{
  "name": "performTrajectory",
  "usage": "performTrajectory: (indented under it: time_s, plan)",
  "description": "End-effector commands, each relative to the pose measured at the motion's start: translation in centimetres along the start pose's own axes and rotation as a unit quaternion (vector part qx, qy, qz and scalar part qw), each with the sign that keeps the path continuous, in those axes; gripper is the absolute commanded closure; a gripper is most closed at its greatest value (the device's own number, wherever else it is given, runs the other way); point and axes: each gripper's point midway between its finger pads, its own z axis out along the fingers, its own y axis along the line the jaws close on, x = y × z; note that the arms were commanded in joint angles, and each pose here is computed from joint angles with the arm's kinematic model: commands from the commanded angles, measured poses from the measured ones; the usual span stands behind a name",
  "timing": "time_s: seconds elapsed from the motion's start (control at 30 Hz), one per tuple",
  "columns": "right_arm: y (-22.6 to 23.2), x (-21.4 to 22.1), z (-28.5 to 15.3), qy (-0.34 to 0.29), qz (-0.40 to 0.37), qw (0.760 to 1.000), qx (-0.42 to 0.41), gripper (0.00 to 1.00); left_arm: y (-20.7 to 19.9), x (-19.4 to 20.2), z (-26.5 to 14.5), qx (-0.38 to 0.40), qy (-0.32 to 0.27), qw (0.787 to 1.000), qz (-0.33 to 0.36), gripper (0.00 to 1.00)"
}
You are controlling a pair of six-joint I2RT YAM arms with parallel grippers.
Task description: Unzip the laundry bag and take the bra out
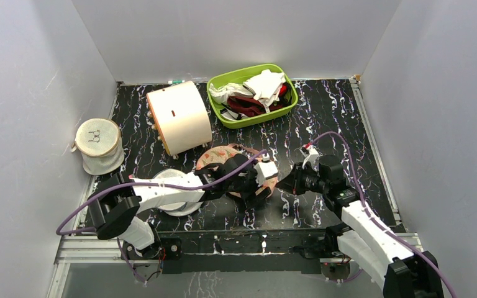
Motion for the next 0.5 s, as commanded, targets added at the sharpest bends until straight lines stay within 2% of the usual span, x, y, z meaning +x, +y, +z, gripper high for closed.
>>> performTrajectory:
  time_s: [0.0, 0.1, 0.23, 0.47]
  plan:
    - [2.7, -1.7, -0.6, -0.021, -0.028, 0.998, -0.045, 1.00, -1.4, -3.8, -1.8, 0.017, -0.064, 0.993, -0.097, 0.27]
    - [3.2, -1.6, -0.8, -0.016, -0.032, 0.998, -0.056, 1.00, -0.7, -4.0, -2.8, -0.017, -0.083, 0.984, -0.158, 0.27]
    - [4.0, -0.9, -0.8, 0.001, -0.036, 0.997, -0.075, 1.00, 0.8, -3.5, -4.1, -0.076, -0.067, 0.972, -0.213, 0.27]
    - [5.8, -0.5, -1.0, 0.020, -0.049, 0.994, -0.092, 1.00, 0.6, -3.7, -3.7, -0.078, -0.047, 0.971, -0.220, 0.25]
